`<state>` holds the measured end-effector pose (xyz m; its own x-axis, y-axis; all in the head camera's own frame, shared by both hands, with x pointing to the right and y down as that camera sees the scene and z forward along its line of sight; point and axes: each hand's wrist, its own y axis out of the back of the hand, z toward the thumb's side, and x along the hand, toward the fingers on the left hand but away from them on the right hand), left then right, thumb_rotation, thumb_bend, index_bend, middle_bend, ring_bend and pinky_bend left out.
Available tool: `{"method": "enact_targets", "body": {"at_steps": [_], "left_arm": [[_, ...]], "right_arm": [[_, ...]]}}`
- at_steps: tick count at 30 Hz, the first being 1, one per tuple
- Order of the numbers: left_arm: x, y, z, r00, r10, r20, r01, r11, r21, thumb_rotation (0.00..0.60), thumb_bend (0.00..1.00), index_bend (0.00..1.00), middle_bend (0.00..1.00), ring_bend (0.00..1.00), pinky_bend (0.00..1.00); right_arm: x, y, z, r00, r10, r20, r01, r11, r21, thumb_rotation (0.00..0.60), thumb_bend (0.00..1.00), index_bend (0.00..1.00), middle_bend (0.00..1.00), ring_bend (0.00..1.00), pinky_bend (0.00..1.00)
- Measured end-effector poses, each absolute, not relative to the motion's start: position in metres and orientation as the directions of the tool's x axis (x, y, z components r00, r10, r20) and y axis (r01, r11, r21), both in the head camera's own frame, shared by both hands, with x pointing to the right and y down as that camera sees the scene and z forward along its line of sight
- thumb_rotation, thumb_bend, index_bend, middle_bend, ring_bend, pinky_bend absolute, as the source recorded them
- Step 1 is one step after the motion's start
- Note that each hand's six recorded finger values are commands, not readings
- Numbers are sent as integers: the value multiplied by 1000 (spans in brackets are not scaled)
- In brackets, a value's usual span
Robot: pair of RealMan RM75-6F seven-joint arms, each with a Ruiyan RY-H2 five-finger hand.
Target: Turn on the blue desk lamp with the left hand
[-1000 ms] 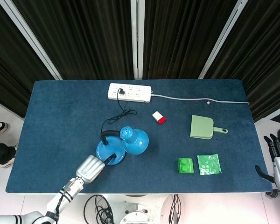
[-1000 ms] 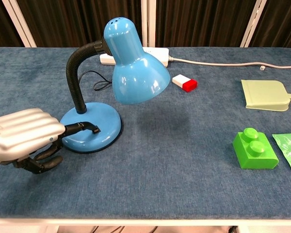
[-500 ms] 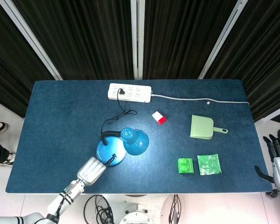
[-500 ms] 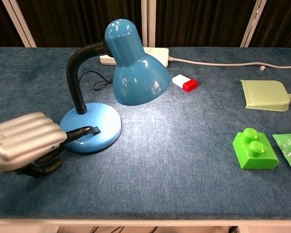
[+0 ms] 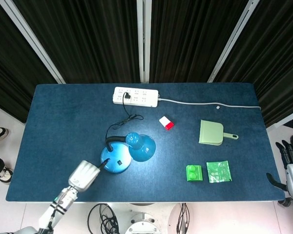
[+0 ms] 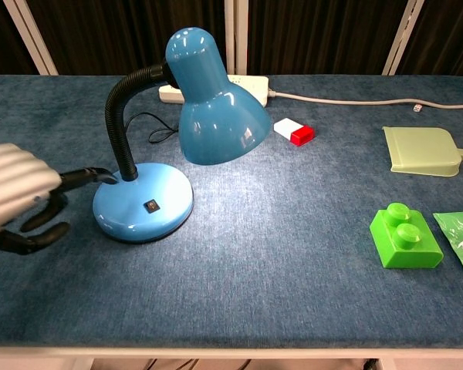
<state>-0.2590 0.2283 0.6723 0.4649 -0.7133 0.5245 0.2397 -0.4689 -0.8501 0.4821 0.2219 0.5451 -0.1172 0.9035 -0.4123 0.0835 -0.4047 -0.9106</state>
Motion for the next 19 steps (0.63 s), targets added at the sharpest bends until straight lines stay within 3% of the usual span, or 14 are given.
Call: {"method": "enact_targets", "body": {"at_steps": [4, 7, 9, 11, 13, 19], "left_arm": [[-311, 224, 654, 345, -781, 521, 225, -471, -853, 600, 335, 250, 669, 679, 723], [-353, 219, 640, 223, -825, 520, 198, -484, -853, 600, 210, 249, 533, 502, 588], [-374, 217, 631, 152, -844, 514, 173, -489, -855, 600, 88, 213, 283, 214, 345], [-394, 215, 623, 79, -859, 506, 144, -493, -858, 600, 17, 119, 66, 29, 109], [-406, 212, 618, 34, -868, 496, 112, -490, -864, 600, 0, 60, 0, 0, 5], [-414, 209, 608, 46, -889, 456, 24, -456, -890, 600, 0, 51, 0, 0, 0]], "right_arm": [[483, 222, 546, -119, 902, -414, 88, -406, -910, 600, 176, 0, 0, 0, 0], [482, 222, 547, -114, 902, -417, 90, -408, -908, 600, 176, 0, 0, 0, 0], [480, 222, 547, -110, 903, -416, 89, -408, -908, 600, 176, 0, 0, 0, 0], [479, 221, 546, -106, 903, -415, 86, -408, -909, 600, 176, 0, 0, 0, 0], [478, 221, 546, -103, 904, -415, 83, -408, -909, 600, 176, 0, 0, 0, 0], [476, 221, 547, -105, 905, -413, 78, -406, -910, 600, 176, 0, 0, 0, 0]]}}
